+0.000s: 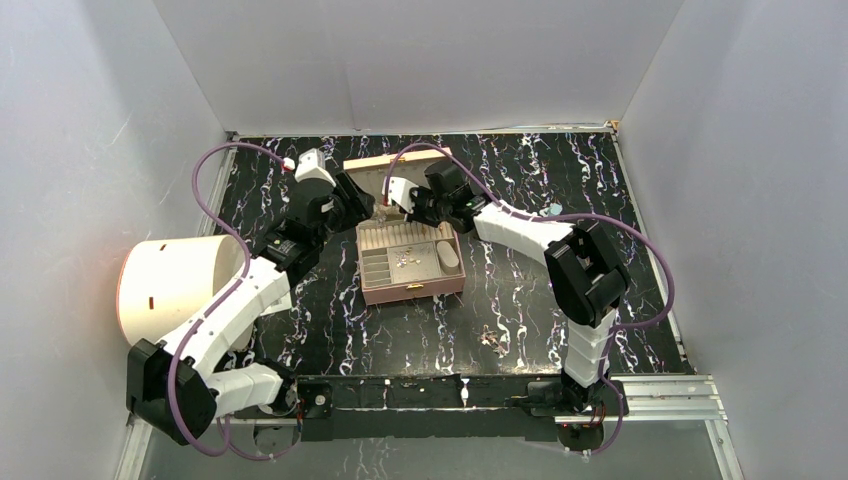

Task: Organize the mixed jewelry
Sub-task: Adjust the jewelry in the jewelry box.

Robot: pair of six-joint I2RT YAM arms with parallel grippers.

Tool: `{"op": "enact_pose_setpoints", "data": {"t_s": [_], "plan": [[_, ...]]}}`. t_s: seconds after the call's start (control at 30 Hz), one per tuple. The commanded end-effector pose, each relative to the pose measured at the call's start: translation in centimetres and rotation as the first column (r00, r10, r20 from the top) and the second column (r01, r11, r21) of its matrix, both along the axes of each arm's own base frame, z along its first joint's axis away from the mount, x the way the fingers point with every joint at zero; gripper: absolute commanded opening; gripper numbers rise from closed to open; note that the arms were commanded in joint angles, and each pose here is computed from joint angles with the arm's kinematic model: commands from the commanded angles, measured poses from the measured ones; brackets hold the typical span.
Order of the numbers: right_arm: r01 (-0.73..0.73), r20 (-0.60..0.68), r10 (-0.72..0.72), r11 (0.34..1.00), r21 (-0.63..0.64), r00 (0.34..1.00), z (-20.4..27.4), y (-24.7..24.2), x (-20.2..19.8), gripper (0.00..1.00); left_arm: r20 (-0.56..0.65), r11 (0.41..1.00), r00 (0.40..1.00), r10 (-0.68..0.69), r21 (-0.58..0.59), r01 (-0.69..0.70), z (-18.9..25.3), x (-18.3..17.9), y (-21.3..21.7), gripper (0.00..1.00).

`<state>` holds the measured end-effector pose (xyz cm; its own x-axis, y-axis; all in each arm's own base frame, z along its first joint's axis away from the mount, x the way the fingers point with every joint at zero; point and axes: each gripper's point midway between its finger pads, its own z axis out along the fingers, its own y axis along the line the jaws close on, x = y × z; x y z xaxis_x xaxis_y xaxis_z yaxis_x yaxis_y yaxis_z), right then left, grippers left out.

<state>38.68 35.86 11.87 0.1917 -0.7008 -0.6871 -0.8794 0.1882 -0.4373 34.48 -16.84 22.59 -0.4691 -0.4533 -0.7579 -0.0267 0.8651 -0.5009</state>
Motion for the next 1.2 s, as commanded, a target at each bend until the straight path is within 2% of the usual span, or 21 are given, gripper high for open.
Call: {"op": "enact_pose_setpoints", "data": {"t_s": [0.0, 0.1, 0.27, 0.57, 0.83, 1.17], "plan": [[-0.041, -0.079, 0.042, 0.999, 0.016, 0.996, -0.5, 0.8, -1.5, 0.05, 0.09, 0.997, 0.996, -0.023, -0.076, 0.03, 1.1, 0.7, -1.0, 0.52], [-0.036, -0.089, 0.04, 0.998, 0.045, 0.995, -0.4, 1.0, -1.8, 0.0, 0.115, 0.993, 0.992, -0.049, -0.097, 0.06, 0.6, 1.0, -1.8, 0.53], [-0.019, -0.107, 0.029, 0.995, 0.095, 0.994, -0.3, 1.2, -2.4, 0.0, 0.077, 0.989, 0.989, -0.125, -0.074, 0.131, -1.6, 1.6, -3.4, 0.53], [0.014, -0.162, 0.022, 0.975, 0.22, 0.986, -0.3, 1.8, -3.6, 0.0, 0.044, 0.998, 0.999, -0.012, 0.059, 0.01, -5.5, 3.8, -1.8, 0.52], [0.011, -0.167, 0.024, 0.979, 0.204, 0.986, -1.9, 1.1, -4.2, 0.0, 0.0, 0.998, 1.0, 0.002, 0.055, -0.003, -7.3, 4.7, -2.6, 0.5], [0.007, -0.136, 0.017, 0.984, 0.176, 0.991, -2.6, 0.5, -4.3, 0.0, 0.03, 0.996, 0.997, 0.066, 0.06, -0.068, -7.7, 5.9, -2.5, 0.38]]}}
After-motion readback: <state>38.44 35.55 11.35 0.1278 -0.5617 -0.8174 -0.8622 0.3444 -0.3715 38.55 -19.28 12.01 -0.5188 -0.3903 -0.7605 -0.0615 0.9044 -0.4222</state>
